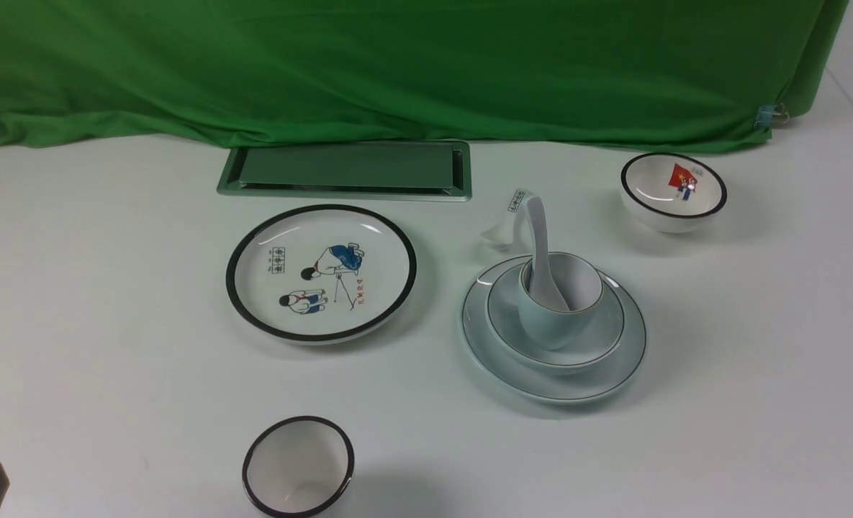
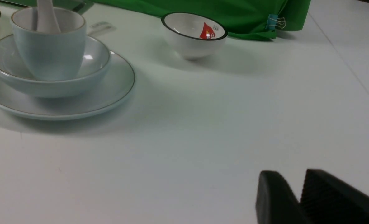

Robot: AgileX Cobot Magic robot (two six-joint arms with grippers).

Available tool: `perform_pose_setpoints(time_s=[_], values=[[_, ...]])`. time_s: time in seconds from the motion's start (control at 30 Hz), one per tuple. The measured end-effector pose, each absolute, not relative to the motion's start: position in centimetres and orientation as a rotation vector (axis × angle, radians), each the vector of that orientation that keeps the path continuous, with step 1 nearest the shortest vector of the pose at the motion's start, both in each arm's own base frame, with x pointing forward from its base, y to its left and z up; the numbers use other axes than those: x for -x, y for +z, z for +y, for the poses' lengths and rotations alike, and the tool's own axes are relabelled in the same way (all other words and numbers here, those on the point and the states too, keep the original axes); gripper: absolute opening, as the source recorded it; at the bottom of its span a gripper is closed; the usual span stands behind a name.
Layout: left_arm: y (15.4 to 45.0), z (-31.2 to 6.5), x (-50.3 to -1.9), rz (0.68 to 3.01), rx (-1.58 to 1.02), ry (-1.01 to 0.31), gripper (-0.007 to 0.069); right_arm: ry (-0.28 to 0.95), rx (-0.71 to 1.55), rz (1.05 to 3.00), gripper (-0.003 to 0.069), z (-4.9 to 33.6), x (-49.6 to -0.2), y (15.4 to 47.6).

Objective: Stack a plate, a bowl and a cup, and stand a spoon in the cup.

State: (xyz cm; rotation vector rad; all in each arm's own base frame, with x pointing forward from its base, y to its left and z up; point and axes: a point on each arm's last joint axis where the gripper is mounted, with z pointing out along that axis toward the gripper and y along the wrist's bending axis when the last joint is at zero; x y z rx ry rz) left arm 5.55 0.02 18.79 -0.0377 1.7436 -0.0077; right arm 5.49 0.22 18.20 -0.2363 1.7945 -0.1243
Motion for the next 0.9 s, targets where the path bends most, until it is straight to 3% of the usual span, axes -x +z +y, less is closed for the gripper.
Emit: perform_pose_setpoints(time_s=[0.9], values=[[18.79, 0.05, -5.55, 1.744, 0.028, 0.005, -0.0029, -0.124, 0.236, 1.794, 0.0223, 0.22, -5.49, 18.2]])
